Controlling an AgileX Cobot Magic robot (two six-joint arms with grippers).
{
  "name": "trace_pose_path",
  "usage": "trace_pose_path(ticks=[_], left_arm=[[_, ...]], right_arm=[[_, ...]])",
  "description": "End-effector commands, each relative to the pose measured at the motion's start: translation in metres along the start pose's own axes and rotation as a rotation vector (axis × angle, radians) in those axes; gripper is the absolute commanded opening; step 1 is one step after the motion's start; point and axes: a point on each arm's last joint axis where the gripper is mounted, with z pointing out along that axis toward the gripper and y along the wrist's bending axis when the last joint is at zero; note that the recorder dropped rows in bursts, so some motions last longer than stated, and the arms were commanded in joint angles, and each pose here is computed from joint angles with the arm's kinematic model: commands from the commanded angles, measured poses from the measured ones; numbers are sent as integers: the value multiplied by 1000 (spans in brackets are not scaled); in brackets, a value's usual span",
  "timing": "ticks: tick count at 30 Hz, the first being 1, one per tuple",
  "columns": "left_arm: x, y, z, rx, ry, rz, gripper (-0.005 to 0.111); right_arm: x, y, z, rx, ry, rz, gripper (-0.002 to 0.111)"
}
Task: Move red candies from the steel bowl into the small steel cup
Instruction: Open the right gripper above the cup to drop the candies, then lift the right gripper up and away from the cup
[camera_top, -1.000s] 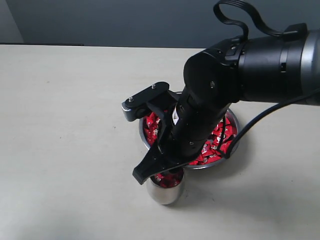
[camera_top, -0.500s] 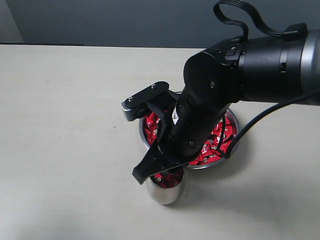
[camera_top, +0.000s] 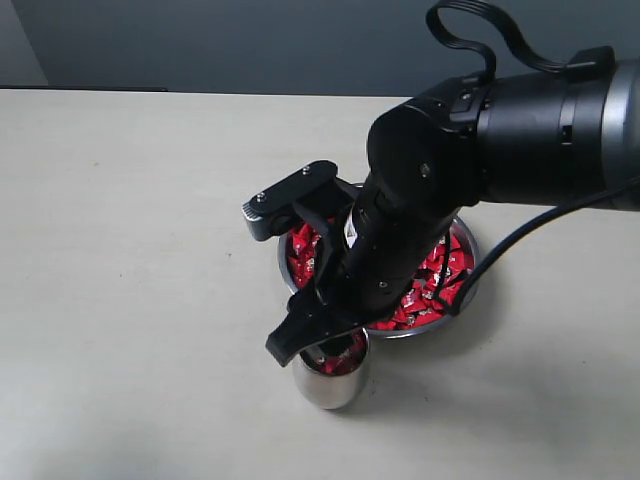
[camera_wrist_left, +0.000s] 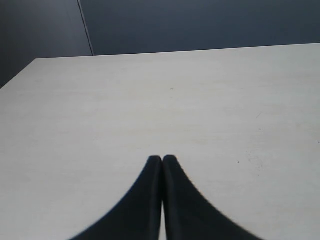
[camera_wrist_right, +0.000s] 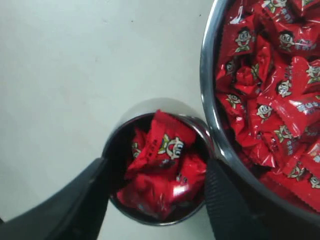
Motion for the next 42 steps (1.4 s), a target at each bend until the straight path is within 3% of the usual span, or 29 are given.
trace_pose_path(ticks=[1,24,30,35,38,42], left_arm=[[1,0,0,5,-8,2,0],[1,0,0,5,-8,2,0],[1,0,0,5,-8,2,0],[1,0,0,5,-8,2,0],[1,0,0,5,-8,2,0],[1,0,0,5,-8,2,0]], right_arm=[[0,-1,0,19,-9,-27,55],[-3,-1,-16,33,-92,-20,55],[-6,-8,-44,127,-243,9,55],[-6,-23,-73,307,-367,58,55],[-4,-33,-86,433,-408,98,44],[-2,-44,-98,568,-455,148,15]])
